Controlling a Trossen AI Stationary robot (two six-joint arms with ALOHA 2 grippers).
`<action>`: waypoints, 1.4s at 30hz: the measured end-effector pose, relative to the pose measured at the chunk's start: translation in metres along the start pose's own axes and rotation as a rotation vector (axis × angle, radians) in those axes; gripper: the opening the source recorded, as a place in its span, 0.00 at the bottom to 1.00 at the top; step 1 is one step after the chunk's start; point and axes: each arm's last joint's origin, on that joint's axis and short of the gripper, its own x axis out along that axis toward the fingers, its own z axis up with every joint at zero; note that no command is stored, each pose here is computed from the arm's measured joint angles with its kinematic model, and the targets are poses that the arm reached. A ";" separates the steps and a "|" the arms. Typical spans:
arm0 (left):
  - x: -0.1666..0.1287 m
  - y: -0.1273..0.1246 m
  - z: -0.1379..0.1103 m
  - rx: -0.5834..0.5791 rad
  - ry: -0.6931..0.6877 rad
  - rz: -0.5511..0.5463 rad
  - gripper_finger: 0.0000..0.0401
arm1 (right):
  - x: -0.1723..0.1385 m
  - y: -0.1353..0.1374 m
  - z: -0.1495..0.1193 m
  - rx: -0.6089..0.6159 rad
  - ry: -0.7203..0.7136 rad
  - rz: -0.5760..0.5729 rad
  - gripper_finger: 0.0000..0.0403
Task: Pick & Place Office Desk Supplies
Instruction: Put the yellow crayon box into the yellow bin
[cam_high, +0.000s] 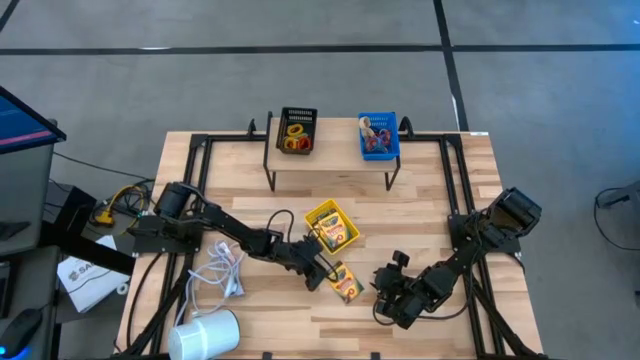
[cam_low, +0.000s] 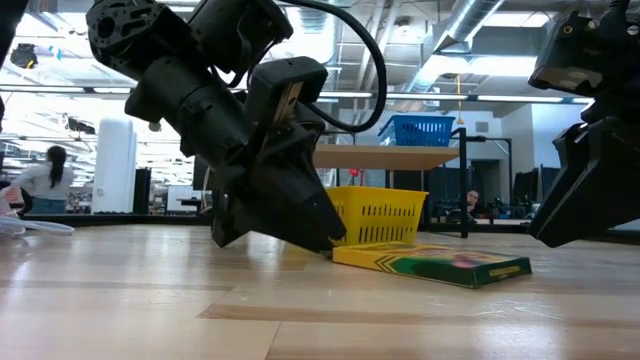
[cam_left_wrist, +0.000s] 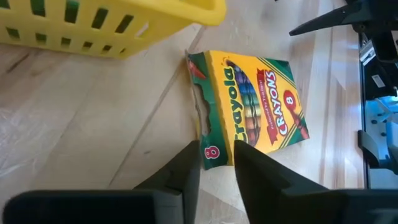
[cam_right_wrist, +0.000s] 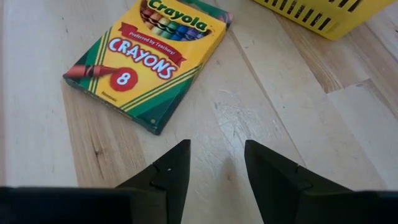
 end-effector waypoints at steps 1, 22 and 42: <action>0.000 0.000 0.000 -0.001 0.002 -0.001 0.21 | 0.000 0.000 0.000 0.000 0.000 0.000 0.37; 0.000 0.001 -0.002 -0.012 0.017 0.016 0.30 | 0.000 0.000 0.000 -0.002 -0.001 -0.001 0.37; 0.010 -0.009 -0.002 -0.024 0.077 0.001 0.31 | 0.000 0.000 0.000 -0.002 -0.001 0.000 0.37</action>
